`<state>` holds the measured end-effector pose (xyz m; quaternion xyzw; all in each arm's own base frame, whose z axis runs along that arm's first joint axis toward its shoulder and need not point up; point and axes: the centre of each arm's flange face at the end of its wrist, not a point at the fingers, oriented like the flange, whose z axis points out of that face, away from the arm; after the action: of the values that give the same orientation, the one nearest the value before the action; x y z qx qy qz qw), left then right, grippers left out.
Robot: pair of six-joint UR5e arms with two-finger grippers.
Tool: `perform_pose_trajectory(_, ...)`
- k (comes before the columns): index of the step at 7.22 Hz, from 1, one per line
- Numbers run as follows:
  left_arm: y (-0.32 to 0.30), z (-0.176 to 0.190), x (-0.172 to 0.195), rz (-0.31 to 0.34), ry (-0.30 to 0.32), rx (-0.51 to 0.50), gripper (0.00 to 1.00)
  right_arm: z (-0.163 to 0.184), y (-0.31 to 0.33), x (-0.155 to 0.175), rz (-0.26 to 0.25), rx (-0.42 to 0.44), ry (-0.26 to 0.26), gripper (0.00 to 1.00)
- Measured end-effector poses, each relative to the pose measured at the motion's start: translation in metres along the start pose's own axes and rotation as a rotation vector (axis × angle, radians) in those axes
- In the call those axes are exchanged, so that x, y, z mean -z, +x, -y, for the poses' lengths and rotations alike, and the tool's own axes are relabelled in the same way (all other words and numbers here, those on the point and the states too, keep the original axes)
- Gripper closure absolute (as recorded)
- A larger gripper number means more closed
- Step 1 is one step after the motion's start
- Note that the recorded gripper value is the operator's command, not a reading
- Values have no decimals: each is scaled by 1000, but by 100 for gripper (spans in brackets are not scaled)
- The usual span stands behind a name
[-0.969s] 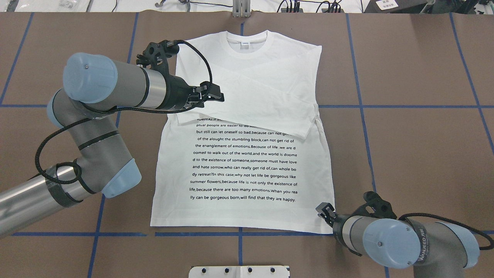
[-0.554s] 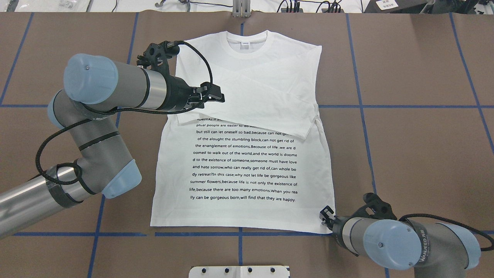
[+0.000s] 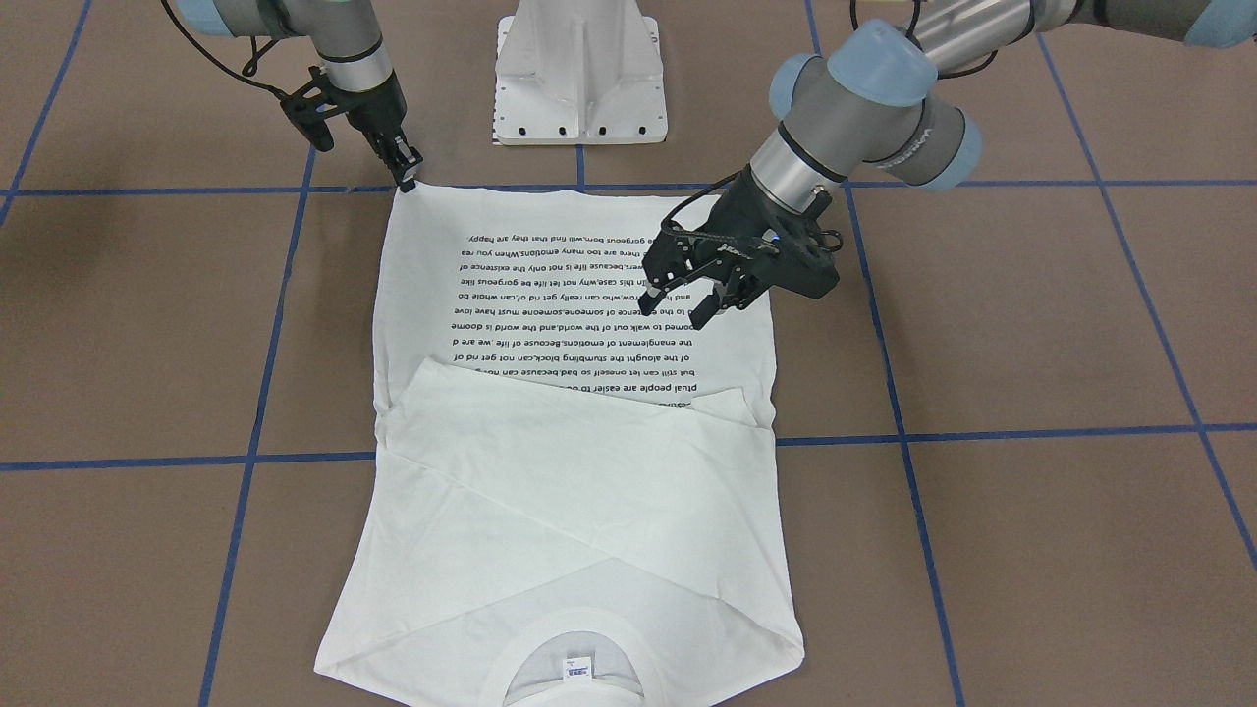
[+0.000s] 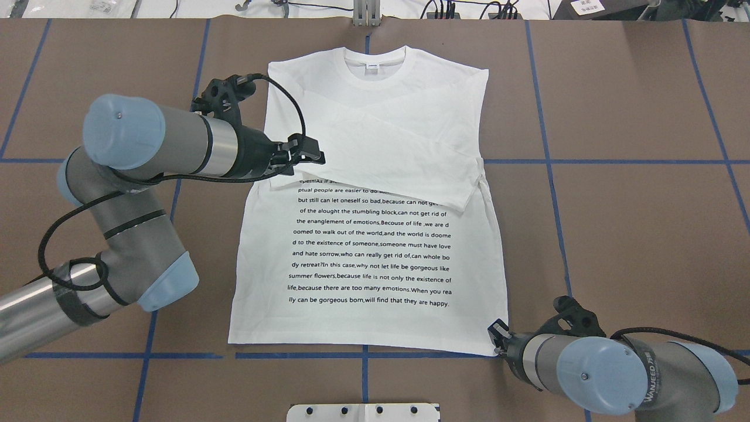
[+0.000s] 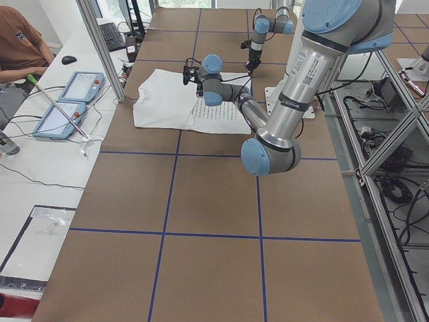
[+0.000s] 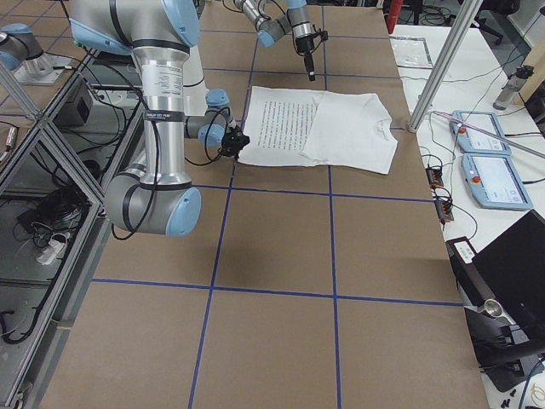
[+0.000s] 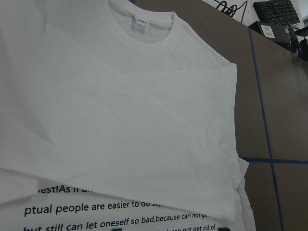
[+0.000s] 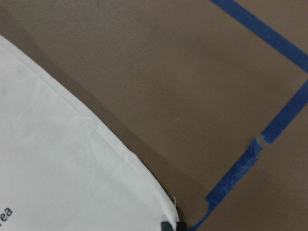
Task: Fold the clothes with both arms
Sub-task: 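Move the left gripper to the other hem corner and grasp it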
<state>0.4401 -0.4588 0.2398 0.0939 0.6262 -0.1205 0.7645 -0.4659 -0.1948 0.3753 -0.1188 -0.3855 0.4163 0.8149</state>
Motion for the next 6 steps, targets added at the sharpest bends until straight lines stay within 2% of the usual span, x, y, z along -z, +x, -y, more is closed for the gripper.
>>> perform_pose_trajectory(2,-48,-59,7,67,-71,161,25,4,-3,3,8,-7,2,100)
perform_pose_trajectory(3,-64,-84,8,138,-90,221,25,7,-7,8,14,-12,-2,100)
perform_pose_trajectory(5,-84,-139,-1,296,-86,277,25,11,-11,13,7,-21,-21,100)
perform_pose_trajectory(6,-92,-160,-3,349,-84,292,26,11,-11,14,2,-22,-26,100)
